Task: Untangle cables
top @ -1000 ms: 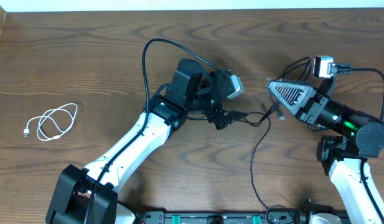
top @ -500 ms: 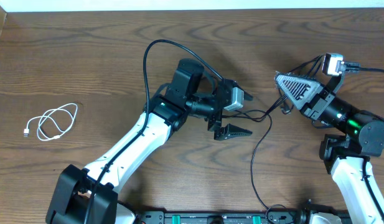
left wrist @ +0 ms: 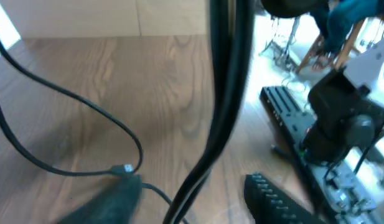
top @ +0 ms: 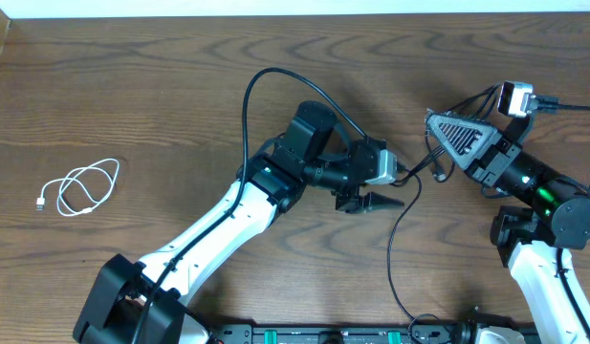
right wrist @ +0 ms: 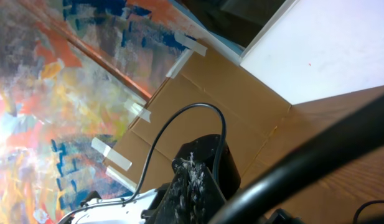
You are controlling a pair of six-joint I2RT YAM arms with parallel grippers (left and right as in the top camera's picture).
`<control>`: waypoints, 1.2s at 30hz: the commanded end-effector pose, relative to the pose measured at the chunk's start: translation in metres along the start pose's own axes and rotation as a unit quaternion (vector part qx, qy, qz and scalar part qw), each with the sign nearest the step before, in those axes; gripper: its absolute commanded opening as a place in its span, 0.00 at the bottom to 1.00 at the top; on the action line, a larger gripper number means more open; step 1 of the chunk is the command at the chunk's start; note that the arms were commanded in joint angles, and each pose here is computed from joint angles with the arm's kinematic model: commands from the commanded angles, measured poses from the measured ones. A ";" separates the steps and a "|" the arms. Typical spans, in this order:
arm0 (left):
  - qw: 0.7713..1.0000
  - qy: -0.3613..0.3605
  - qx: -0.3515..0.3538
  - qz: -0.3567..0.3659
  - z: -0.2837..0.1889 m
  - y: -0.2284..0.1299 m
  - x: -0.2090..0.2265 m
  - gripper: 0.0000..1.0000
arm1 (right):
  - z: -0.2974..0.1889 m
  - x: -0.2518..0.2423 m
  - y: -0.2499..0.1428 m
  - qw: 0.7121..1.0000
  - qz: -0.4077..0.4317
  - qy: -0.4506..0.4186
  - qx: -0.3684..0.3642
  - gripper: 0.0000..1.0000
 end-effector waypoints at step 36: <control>0.941 0.187 -0.200 -0.200 -0.157 0.079 0.058 0.07 | -0.012 -0.038 -0.016 0.979 -0.174 -0.048 0.096 0.84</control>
Point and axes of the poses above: each gripper's point midway between its finger pads, its own z axis out along the fingers, its own x axis along the line the jaws close on, y = z × x, the point moved 6 cm from there along -z, back along the fingers, and after that the axes turned 2 degrees about -z, right-handed, at the moved point
